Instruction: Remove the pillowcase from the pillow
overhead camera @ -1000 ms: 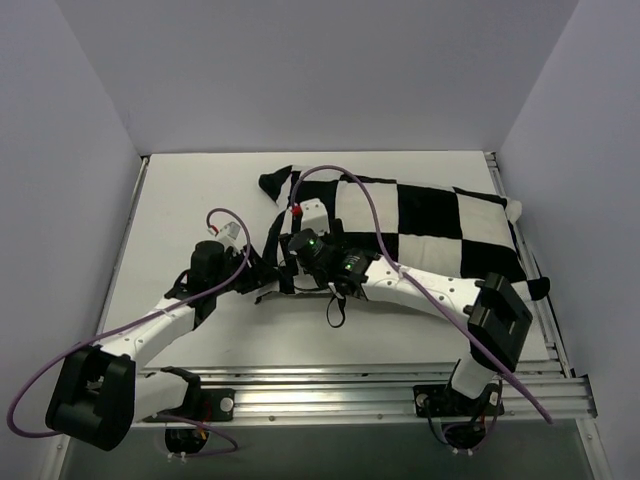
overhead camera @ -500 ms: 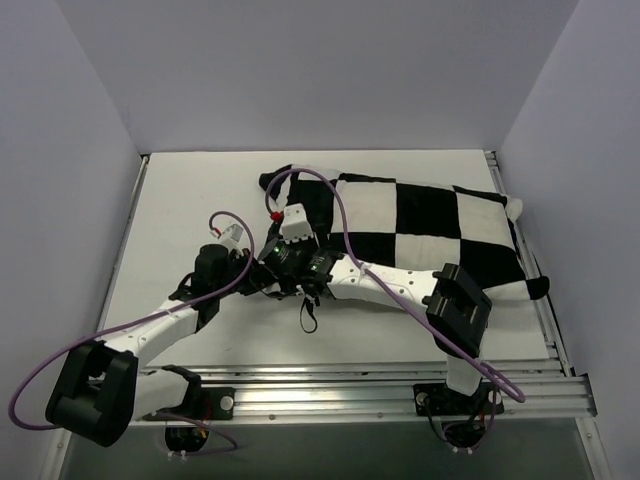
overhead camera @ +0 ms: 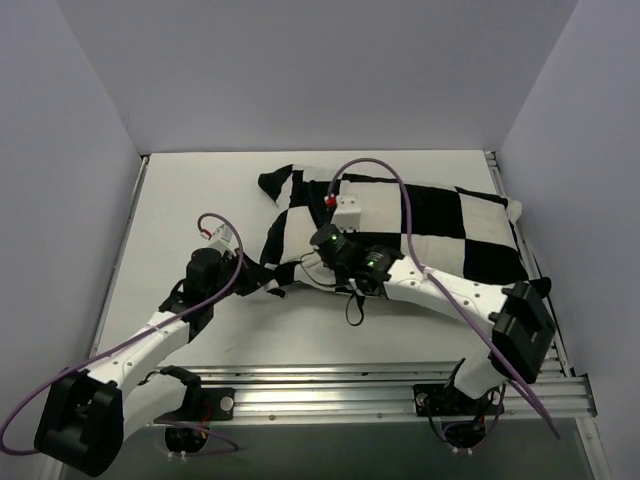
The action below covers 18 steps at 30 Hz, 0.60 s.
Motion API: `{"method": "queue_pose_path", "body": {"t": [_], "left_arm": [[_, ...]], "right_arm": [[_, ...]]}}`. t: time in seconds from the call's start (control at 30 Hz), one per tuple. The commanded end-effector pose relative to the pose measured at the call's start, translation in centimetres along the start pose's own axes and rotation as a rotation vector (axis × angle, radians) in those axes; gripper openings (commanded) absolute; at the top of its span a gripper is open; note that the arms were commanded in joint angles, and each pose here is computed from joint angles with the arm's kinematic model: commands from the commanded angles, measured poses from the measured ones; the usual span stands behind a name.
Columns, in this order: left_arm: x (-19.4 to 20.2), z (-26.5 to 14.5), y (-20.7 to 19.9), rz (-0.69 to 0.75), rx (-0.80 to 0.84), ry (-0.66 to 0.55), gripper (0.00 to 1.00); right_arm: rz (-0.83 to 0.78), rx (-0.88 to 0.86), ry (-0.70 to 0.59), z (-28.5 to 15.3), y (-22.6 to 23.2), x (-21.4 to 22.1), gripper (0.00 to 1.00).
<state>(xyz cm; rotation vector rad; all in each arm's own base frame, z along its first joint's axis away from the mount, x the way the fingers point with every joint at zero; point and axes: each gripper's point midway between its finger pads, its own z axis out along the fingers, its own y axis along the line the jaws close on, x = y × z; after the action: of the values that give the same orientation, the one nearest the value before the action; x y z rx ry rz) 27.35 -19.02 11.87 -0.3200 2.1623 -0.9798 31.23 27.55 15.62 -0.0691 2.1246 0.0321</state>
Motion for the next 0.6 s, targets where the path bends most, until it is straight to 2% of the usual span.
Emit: {"method": "queue_pose_path", "body": {"t": [0.0, 0.03, 0.13, 0.27, 0.4, 0.57], "left_arm": [[0.4, -1.5, 4.3, -0.009, -0.188, -0.01, 0.02], [0.9, -2.0, 4.8, -0.011, -0.209, 0.005, 0.02], [1.4, -3.3, 5.2, -0.012, -0.232, 0.006, 0.02], [1.7, -5.1, 5.3, -0.021, -0.251, -0.002, 0.02], [2.6, -7.0, 4.9, -0.044, -0.24, 0.003, 0.02], [3.7, -8.1, 3.8, -0.057, -0.172, 0.012, 0.02]], "right_arm": [[0.032, 0.099, -0.038, -0.5, -7.0, -1.8, 0.1], [0.074, 0.088, -0.048, -0.7, -8.0, -2.1, 0.06], [0.155, -0.019, -0.062, -1.5, -8.1, -3.0, 0.05], [0.232, -0.068, -0.084, -2.6, -8.6, -3.6, 0.0], [0.259, -0.062, -0.09, -3.0, -9.4, -3.3, 0.0], [0.222, -0.188, -0.04, -3.0, -6.1, -2.4, 0.02]]}}
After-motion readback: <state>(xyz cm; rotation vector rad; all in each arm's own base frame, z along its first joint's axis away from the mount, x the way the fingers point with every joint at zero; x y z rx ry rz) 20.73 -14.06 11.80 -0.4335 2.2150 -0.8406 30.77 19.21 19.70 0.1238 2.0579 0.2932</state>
